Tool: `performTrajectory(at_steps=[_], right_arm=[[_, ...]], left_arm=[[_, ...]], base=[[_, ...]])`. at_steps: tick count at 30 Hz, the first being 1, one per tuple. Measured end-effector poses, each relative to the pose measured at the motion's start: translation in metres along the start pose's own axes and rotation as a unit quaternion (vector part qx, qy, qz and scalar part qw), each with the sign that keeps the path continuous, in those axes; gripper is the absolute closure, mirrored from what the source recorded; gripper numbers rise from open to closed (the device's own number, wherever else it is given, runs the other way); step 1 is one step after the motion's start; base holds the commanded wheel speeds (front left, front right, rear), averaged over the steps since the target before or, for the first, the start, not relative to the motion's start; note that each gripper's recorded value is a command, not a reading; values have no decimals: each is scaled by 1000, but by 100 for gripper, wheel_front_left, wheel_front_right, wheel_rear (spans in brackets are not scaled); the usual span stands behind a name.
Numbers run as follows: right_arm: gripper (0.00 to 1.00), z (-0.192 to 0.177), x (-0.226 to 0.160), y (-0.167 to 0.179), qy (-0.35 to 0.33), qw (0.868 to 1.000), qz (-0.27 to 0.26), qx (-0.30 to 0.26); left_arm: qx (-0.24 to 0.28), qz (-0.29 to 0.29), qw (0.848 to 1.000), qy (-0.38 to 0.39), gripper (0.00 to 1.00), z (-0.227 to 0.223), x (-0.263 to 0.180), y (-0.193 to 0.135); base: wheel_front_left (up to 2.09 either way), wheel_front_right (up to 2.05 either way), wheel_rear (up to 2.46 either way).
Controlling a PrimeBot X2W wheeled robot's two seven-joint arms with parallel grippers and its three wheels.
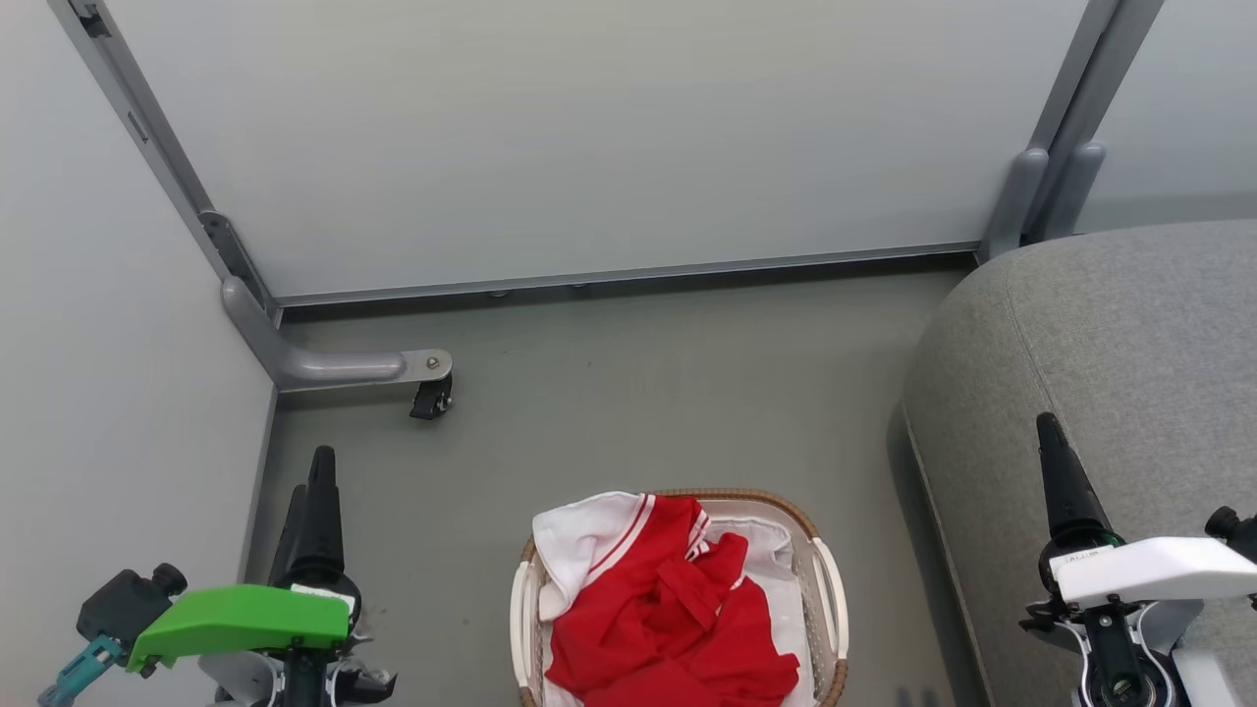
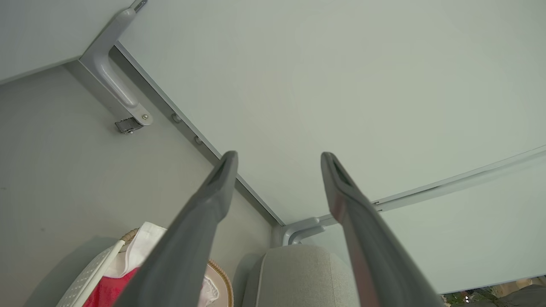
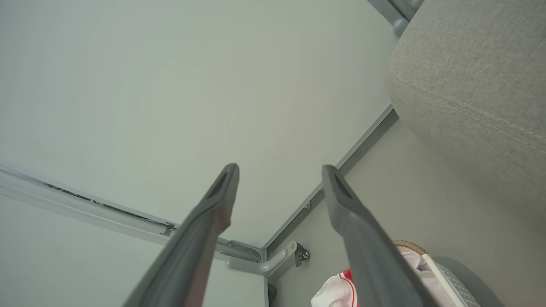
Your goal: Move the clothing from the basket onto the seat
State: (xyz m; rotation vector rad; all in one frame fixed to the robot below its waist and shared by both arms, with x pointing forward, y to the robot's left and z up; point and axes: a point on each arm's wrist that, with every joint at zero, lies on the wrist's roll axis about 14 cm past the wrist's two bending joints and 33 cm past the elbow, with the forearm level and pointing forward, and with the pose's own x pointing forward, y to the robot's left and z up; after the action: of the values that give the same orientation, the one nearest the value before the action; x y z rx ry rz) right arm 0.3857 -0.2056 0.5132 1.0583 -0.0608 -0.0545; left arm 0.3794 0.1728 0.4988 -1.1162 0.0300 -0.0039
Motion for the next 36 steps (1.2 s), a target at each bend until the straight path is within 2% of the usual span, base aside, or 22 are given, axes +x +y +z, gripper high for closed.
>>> performTrajectory(at_steps=[15, 25, 36], right_arm=[[0, -5, -3, 12, 2, 988, 26, -154], [0, -10, -5, 8, 8, 973, 27, -229], [0, -12, -6, 11, 5, 955, 39, -293]], left_arm=[[144, -3, 989, 8, 0, -10, -2, -5], [211, 1, 977, 12, 0, -15, -8, 1], [260, 5, 965, 21, 0, -23, -13, 10]], base=[[0, 0, 0], [0, 0, 0], [0, 0, 0]])
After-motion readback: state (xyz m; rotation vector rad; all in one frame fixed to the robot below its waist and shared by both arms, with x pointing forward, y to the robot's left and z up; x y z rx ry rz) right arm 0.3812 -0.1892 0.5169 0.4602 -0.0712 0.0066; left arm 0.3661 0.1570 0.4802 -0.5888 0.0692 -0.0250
